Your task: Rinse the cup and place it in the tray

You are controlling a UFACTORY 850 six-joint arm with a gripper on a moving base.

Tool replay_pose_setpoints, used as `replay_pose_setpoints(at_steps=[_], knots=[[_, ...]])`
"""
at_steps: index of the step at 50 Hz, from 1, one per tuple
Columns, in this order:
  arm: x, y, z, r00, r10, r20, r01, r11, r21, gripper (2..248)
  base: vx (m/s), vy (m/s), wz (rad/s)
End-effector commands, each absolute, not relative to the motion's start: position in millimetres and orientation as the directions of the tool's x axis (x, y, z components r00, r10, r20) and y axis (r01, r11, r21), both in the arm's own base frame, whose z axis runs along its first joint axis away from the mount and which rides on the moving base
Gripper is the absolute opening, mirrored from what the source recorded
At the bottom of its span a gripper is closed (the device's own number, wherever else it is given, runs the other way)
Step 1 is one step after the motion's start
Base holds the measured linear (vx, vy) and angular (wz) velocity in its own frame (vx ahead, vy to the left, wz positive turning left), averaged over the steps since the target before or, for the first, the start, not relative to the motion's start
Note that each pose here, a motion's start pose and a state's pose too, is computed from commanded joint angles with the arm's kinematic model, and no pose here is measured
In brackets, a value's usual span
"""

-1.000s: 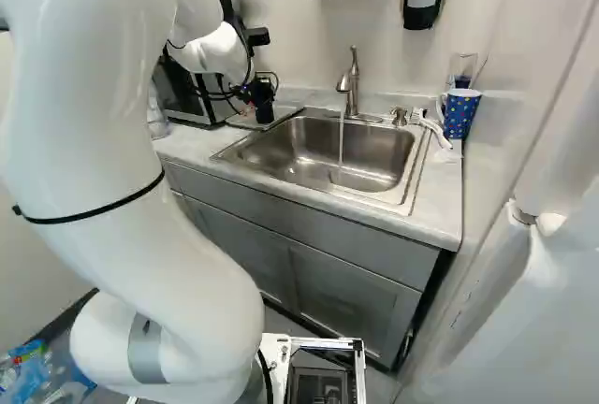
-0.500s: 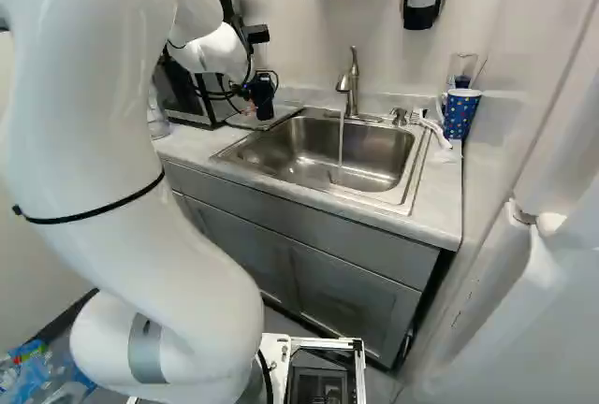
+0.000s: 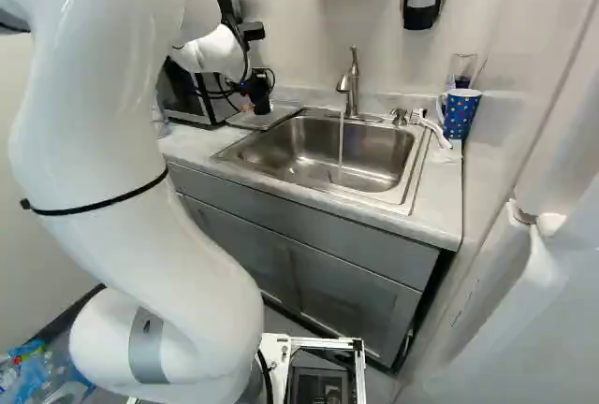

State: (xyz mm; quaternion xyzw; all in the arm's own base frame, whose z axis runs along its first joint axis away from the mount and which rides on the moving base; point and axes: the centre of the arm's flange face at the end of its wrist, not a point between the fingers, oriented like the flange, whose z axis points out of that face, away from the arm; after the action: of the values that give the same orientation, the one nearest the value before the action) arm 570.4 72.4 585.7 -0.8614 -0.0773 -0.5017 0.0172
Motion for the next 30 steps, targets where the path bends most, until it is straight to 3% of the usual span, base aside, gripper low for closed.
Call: replay_pose_setpoints(at_steps=[30], knots=[[575, 73, 565, 0.516, 0.12, 0.848, 0.152, -0.987, 0.047, 113, 0.0, 0.0, 0.0]])
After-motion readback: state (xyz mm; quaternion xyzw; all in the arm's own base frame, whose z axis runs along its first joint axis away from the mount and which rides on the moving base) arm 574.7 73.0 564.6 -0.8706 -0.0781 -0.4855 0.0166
